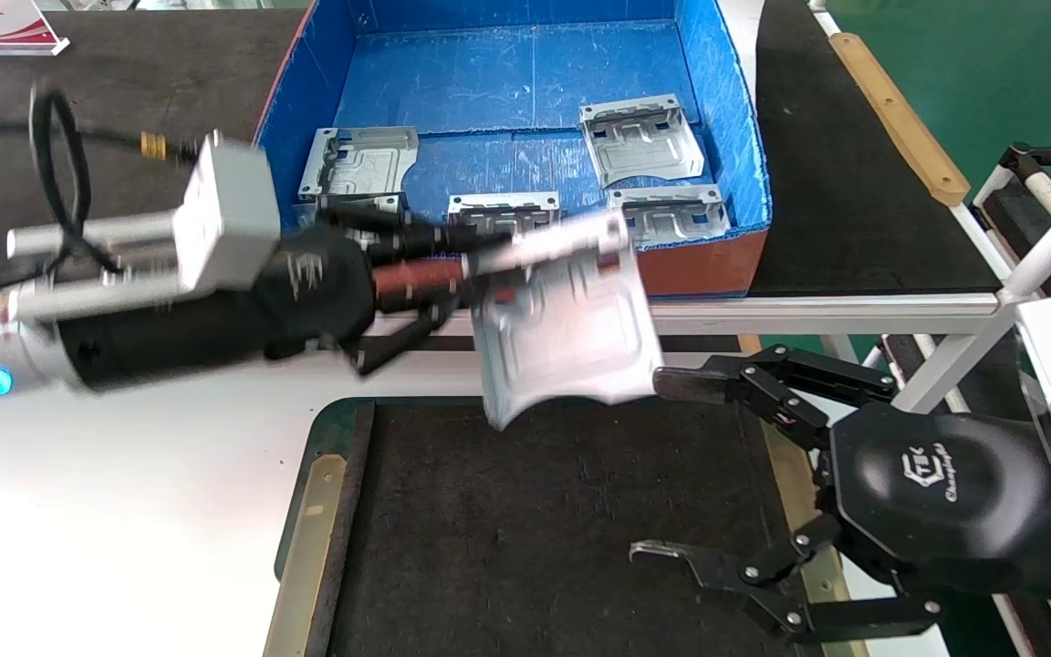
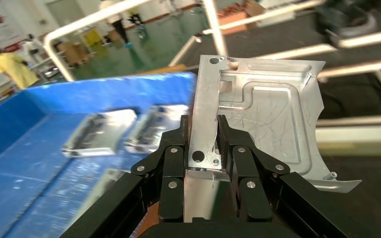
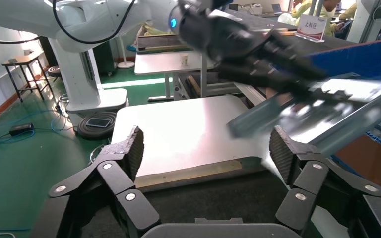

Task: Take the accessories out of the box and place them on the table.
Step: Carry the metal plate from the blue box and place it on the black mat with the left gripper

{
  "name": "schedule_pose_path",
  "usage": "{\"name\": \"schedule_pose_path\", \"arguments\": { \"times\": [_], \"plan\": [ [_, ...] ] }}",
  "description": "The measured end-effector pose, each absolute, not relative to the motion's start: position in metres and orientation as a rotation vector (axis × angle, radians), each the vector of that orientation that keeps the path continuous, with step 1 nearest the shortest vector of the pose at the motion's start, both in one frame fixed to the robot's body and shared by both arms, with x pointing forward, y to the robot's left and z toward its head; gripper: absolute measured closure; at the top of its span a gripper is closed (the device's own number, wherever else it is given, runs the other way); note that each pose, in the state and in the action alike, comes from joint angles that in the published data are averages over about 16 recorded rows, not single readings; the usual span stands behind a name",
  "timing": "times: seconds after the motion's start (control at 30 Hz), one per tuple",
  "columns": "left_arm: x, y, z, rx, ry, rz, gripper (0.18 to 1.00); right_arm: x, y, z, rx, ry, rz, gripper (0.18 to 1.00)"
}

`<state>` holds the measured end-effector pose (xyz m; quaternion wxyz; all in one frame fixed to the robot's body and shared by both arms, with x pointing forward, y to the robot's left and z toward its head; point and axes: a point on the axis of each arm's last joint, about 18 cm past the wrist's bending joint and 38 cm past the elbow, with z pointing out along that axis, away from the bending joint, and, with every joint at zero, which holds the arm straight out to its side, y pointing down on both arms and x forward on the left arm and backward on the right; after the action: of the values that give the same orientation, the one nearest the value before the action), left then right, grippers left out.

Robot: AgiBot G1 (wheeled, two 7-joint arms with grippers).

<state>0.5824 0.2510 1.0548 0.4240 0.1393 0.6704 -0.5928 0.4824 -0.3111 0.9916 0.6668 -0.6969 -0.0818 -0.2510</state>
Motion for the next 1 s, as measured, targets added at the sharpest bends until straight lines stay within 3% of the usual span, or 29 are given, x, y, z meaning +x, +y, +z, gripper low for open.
{"name": "schedule_pose_path", "arguments": {
  "times": [0.27,0.5,1.0],
  "plan": [
    [0.575,0.25,1.008,0.46,1.766,-1.433,0.889,0.482,-0.311,0.992,-1.573,-0.185,-0.566,0.234],
    [0.583,0.236,0.96,0.526,1.832,-1.381,0.889,0.482,-0.311,0.992,-1.573,-0.185,-0.566,0.19],
    [0.654,0.153,0.887,0.442,1.815,-1.259,0.889,0.482,-0.311,0.992,-1.573,-0.185,-0.566,0.178]
  ]
}}
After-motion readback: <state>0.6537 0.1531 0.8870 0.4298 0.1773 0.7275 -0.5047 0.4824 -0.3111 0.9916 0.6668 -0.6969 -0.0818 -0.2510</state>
